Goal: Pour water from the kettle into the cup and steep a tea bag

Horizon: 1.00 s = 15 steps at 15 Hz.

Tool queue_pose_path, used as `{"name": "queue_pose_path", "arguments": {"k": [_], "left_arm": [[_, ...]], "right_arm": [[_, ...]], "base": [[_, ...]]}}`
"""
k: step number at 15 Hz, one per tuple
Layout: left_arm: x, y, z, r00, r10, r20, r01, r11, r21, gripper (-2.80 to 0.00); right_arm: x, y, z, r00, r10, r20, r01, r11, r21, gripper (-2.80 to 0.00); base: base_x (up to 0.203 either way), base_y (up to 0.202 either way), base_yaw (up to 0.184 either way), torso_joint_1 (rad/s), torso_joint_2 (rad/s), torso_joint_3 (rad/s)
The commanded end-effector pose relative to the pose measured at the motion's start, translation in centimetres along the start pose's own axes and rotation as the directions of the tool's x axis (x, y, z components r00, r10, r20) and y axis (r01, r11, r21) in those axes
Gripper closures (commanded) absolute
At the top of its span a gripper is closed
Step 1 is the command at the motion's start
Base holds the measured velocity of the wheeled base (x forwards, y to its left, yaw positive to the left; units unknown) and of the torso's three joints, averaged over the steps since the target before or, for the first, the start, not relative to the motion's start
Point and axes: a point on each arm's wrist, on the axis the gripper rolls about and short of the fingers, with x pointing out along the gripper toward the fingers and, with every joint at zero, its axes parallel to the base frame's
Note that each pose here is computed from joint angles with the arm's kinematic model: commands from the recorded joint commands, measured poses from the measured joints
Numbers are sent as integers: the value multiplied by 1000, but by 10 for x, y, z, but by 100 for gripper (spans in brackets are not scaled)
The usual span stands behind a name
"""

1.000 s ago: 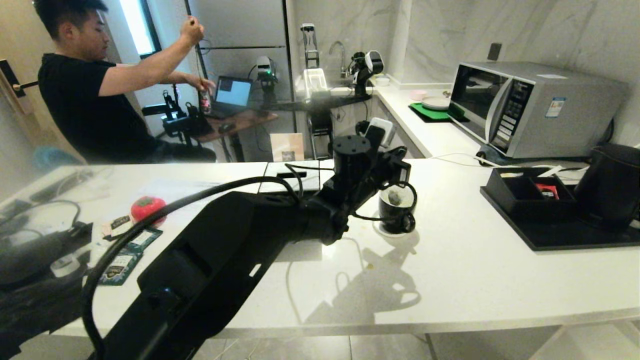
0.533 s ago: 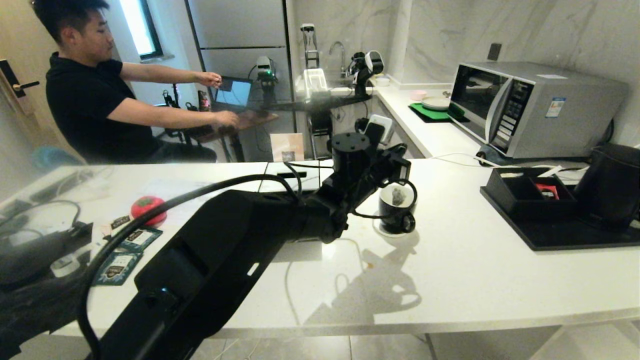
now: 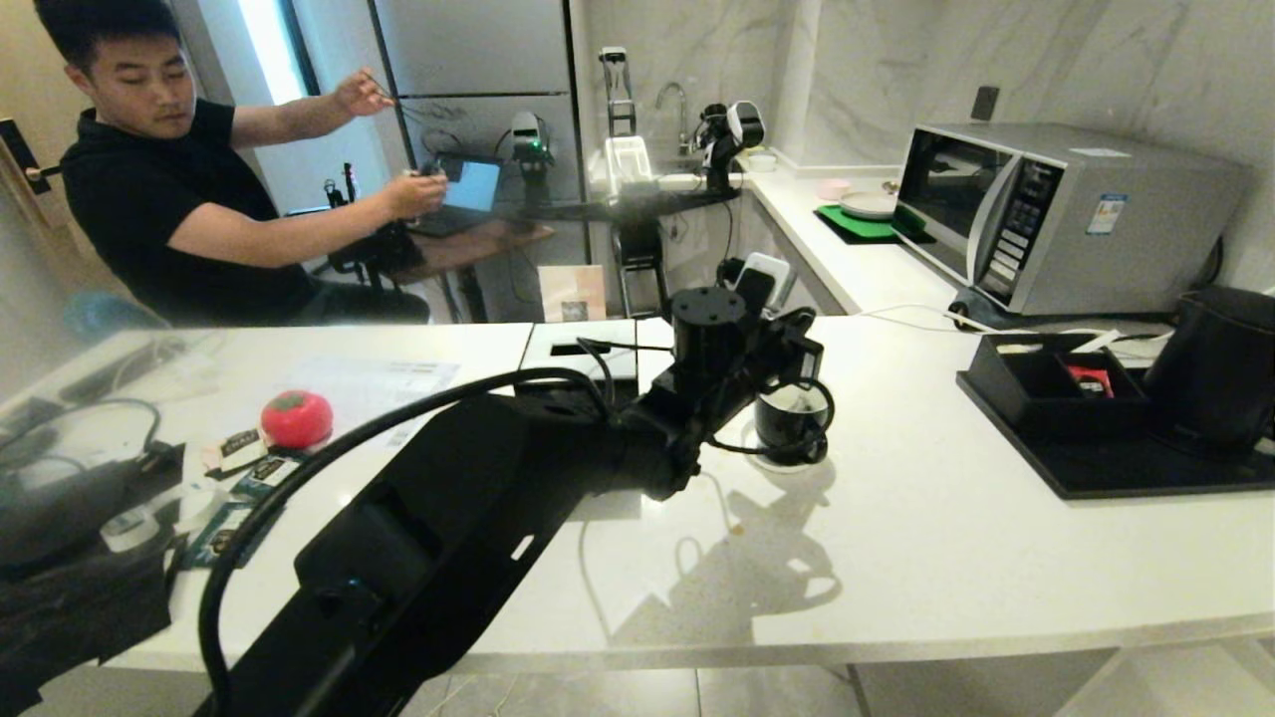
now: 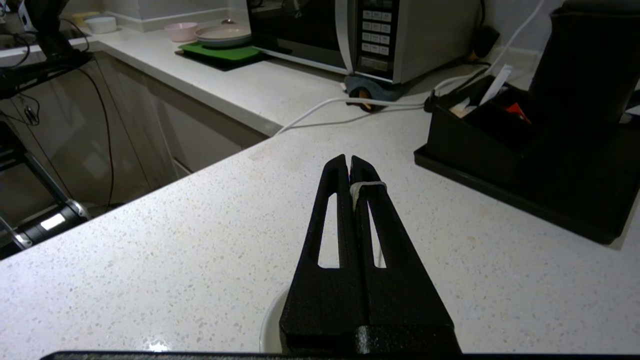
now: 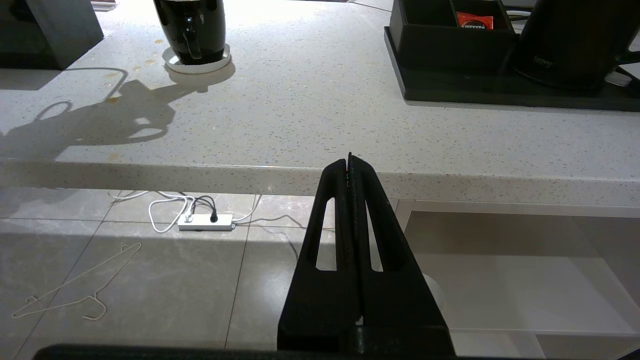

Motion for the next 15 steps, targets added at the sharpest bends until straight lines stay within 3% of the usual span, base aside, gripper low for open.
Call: {"name": "queue_pose_path", "arguments": {"k": [1, 15], "left_arm": [[1, -3, -12, 1000, -5, -17, 5, 1000, 5, 0], [2, -6, -26, 999, -12, -47, 13, 1000, 25, 0]], "right_arm": [[0, 0, 0, 1000, 0, -1, 0, 1000, 0, 0], [0, 0, 0, 1000, 0, 0, 0, 1000, 0, 0]], "base": [[0, 0, 0, 0, 0, 0], [0, 0, 0, 0, 0, 0]]}}
